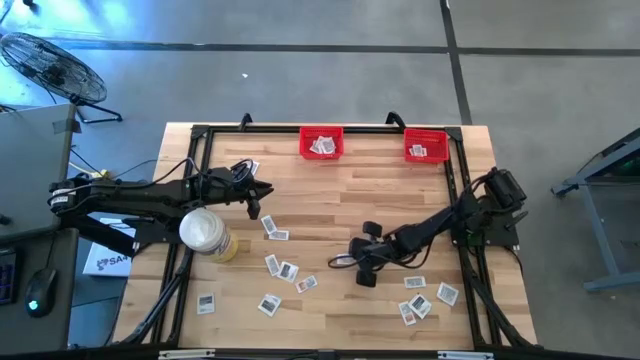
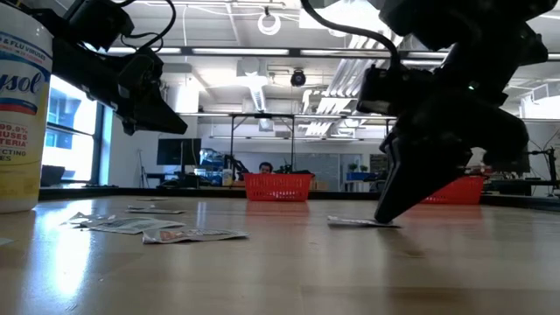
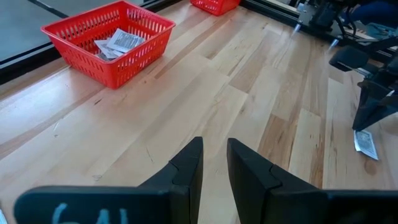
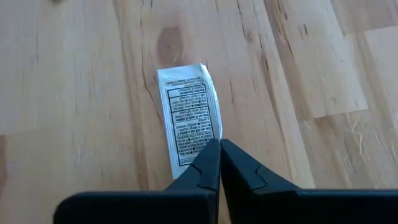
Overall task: Pick & Place First Aid Supplies
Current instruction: Put the ointment pack into the right red bin
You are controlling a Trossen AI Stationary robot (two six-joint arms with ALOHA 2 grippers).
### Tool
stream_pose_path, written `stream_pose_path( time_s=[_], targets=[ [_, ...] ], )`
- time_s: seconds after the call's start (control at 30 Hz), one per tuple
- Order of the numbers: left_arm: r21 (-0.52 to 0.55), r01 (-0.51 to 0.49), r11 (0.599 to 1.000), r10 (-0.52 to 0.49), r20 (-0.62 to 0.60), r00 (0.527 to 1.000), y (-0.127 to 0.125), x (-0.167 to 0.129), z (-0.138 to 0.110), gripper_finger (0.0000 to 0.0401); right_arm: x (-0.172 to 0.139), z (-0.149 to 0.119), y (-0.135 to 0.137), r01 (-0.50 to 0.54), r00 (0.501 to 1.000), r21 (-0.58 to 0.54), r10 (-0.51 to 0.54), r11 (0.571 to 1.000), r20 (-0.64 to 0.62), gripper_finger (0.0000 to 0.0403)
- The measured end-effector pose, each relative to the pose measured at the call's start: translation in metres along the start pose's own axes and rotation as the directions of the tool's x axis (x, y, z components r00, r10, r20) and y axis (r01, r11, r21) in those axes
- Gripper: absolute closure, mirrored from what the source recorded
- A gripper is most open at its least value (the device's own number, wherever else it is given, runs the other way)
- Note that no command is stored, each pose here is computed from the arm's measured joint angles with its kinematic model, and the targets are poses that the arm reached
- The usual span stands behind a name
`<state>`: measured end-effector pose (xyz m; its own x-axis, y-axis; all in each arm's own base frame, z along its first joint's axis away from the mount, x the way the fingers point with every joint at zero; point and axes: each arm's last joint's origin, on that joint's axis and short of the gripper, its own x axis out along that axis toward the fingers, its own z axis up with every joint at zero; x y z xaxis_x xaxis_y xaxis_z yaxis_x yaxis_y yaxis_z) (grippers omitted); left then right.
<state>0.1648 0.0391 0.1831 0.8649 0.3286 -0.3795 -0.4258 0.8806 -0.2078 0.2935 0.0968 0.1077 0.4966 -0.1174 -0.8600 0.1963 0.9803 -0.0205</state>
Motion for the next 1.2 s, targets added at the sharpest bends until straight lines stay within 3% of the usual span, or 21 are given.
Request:
stream_pose_path(
  time_s=[0.2, 0.57, 0.73, 0.83, 0.97, 1.1, 1.2],
  targets=[
    [0.000, 0.000, 1.000, 0.000, -0.001, 1.000, 0.000, 0.000, 0.000, 0.0330, -0.011, 0.007, -0.012, 0.071, 0.996, 0.029, -0.073, 0.997, 0.045, 0.0402],
    [0.000, 0.000, 1.000, 0.000, 0.000, 1.000, 0.000, 0.000, 0.000, 0.0330, -0.043, 0.030, -0.038, 0.108, 0.979, 0.144, -0.130, 0.984, 0.158, 0.0402],
    [0.000, 0.000, 1.000, 0.000, 0.000, 1.000, 0.000, 0.000, 0.000, 0.0330, -0.052, 0.035, -0.051, 0.159, 0.956, 0.334, -0.230, 0.929, 0.184, 0.0402],
    [0.000, 0.000, 1.000, 0.000, 0.001, 1.000, 0.000, 0.000, 0.000, 0.0330, -0.060, 0.032, -0.067, 0.252, 0.921, 0.491, -0.362, 0.834, 0.142, 0.0402],
    [0.000, 0.000, 1.000, 0.000, 0.000, 1.000, 0.000, 0.000, 0.000, 0.0330, -0.078, 0.022, -0.100, 0.380, 0.845, 0.675, -0.534, 0.633, 0.025, 0.0402],
    [0.000, 0.000, 1.000, 0.000, 0.000, 1.000, 0.000, 0.000, 0.000, 0.0330, -0.101, 0.012, -0.139, 0.490, 0.735, 0.762, -0.671, 0.423, -0.099, 0.0402],
    [0.000, 0.000, 1.000, 0.000, 0.000, 1.000, 0.000, 0.000, 0.000, 0.0330, -0.115, 0.006, -0.169, 0.555, 0.668, 0.773, -0.719, 0.308, -0.193, 0.0402]
  ],
)
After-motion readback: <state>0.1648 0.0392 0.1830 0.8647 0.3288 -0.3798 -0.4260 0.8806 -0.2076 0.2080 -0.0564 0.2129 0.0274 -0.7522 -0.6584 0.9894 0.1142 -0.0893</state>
